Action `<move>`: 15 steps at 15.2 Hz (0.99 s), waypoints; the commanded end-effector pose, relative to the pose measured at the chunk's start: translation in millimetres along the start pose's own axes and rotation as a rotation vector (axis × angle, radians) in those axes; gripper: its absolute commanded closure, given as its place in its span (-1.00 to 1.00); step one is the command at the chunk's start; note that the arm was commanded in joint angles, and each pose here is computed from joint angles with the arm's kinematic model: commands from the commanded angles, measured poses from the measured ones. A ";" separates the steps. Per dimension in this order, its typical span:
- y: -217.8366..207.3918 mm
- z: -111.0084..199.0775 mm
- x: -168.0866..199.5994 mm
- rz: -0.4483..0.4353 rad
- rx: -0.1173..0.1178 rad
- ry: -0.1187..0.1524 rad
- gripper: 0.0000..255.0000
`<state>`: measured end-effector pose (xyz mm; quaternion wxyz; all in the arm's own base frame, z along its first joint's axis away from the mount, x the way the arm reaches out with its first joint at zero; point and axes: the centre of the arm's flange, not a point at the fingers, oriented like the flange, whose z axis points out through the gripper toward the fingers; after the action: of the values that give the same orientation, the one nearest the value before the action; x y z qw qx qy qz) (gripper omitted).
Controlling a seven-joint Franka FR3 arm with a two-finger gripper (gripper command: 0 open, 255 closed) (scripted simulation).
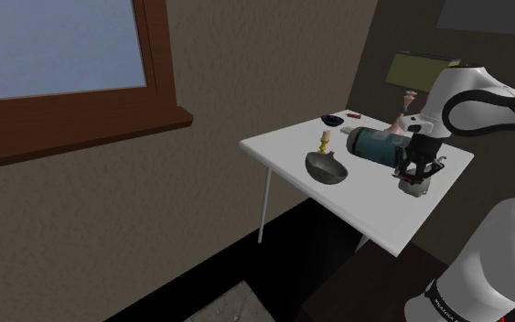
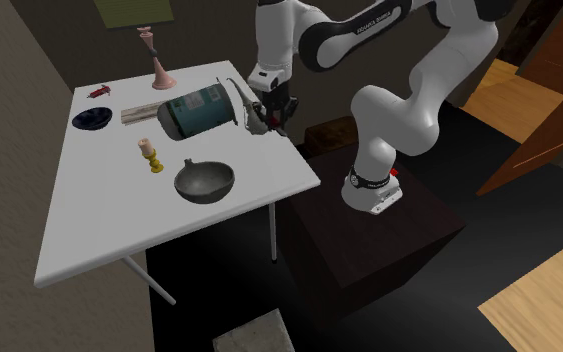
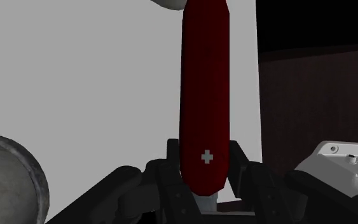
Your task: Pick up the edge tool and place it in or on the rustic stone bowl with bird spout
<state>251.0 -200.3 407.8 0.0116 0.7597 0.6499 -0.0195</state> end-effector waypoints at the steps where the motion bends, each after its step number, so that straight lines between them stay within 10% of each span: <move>1: -1.1 -11.5 1.2 0.000 0.000 0.000 1.00; 15: 108.6 -38.7 45.1 0.000 0.000 0.000 1.00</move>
<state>353.1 -174.7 443.3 0.0108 0.7596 0.6501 -0.0194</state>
